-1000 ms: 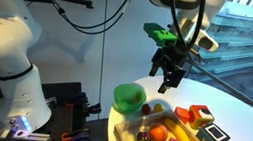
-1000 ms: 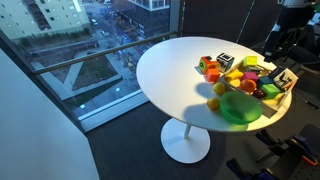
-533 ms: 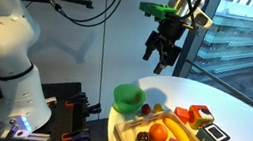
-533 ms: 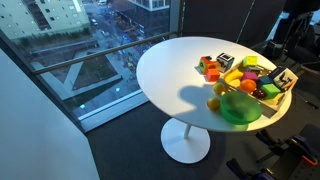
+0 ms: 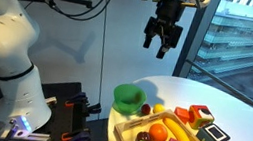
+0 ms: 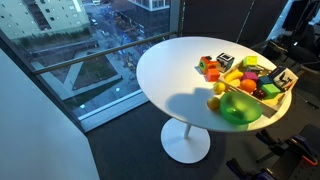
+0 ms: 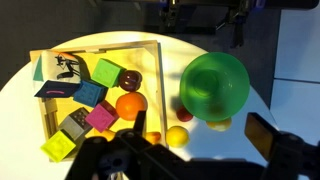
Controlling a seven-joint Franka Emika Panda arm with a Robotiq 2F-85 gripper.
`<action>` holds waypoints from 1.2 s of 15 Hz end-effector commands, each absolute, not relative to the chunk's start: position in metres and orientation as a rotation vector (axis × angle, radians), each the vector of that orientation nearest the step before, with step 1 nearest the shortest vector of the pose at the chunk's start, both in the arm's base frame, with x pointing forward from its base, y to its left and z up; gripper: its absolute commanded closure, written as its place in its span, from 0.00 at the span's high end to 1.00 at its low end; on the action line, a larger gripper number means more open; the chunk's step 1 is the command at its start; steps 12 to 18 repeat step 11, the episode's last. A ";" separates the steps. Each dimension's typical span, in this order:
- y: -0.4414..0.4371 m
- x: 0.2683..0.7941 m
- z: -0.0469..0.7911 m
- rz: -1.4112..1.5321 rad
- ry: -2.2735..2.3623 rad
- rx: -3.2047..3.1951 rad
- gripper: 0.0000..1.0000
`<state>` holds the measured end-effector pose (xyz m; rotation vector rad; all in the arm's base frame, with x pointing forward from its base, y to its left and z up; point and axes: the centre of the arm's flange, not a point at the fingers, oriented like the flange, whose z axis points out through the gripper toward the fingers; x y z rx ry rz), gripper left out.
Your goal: Pick up the block with the number one on it and put it in the tray
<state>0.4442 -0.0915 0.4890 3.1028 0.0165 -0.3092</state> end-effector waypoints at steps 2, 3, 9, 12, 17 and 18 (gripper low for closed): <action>-0.084 0.429 0.512 -0.147 0.058 3.087 1.00; -0.082 0.427 0.516 -0.107 0.056 3.084 1.00; -0.079 0.431 0.523 -0.036 0.053 3.094 1.00; -0.078 0.427 0.524 -0.017 0.056 3.093 1.00; -0.078 0.427 0.524 -0.017 0.056 3.093 1.00; -0.078 0.427 0.524 -0.017 0.056 3.093 1.00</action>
